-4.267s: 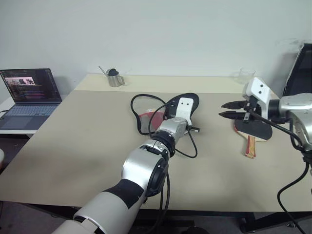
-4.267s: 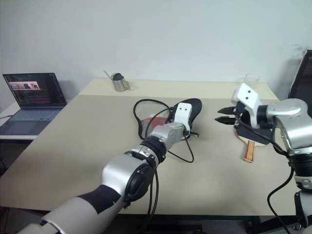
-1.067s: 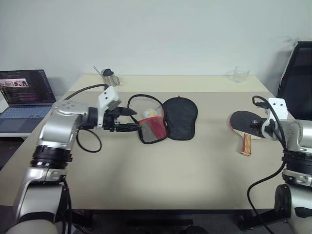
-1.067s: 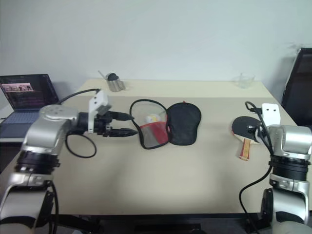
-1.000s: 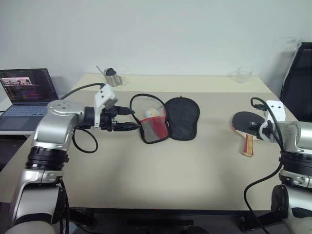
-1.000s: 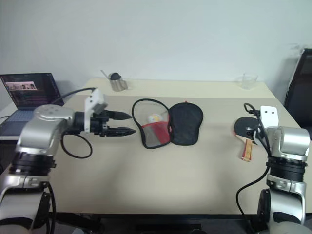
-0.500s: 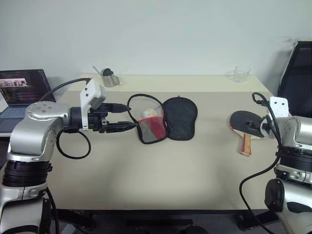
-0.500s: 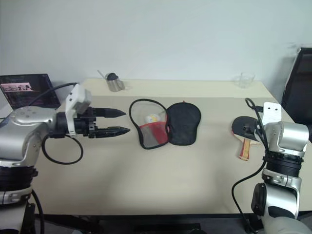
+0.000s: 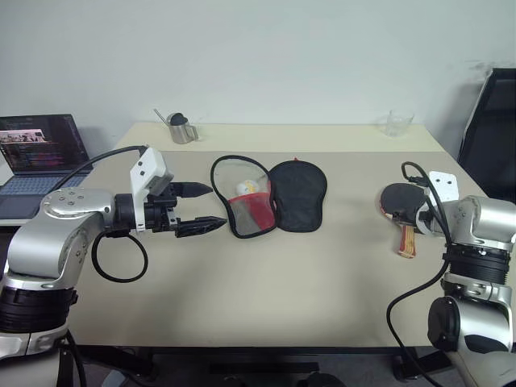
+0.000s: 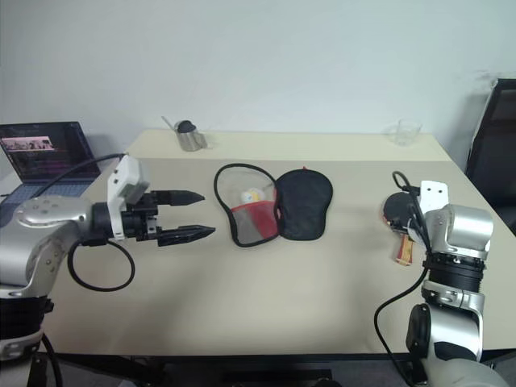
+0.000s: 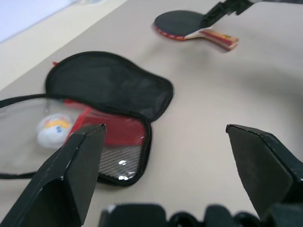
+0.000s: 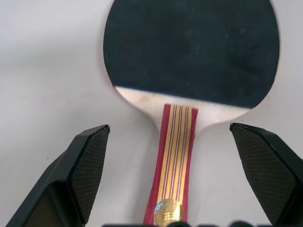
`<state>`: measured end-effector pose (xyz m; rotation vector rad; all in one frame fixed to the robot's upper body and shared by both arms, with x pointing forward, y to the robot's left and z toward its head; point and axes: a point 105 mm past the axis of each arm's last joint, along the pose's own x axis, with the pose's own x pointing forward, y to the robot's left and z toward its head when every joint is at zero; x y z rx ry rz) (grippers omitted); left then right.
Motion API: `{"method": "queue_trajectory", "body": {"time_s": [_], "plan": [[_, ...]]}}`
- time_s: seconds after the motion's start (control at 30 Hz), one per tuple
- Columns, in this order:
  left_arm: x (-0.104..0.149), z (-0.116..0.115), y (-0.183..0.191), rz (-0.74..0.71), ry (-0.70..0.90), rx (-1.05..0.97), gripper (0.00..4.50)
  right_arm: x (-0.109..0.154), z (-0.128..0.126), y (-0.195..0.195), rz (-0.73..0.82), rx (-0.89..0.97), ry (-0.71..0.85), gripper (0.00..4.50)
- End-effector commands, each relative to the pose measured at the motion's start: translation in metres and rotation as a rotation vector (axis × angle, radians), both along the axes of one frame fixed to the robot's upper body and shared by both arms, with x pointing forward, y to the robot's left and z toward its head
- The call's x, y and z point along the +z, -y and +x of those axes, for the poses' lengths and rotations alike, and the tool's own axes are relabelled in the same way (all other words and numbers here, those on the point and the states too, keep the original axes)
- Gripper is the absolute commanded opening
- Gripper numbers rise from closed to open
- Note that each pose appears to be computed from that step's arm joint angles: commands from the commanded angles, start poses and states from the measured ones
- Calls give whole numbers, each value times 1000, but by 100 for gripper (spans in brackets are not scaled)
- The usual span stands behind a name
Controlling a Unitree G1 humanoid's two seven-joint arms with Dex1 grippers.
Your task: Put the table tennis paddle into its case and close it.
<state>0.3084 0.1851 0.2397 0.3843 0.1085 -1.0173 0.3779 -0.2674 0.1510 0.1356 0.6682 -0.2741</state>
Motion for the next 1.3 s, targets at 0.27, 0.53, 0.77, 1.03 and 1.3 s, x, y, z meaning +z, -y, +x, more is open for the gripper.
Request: {"method": "queue_trajectory", "body": {"time_s": [0.27,0.53,0.77,1.03,1.3], "plan": [[18,-16,4,12,80,-23,448,-20,4,5,19,-89,-11,450],[20,-16,4,15,84,-15,450,-28,7,2,28,-88,-17,290],[21,-16,6,16,84,-18,450,-19,11,-3,36,-72,13,103],[21,-14,6,11,87,-16,450,26,22,-23,44,-17,125,103],[29,-16,6,-17,103,-23,450,83,36,-115,247,190,258,103]]}}
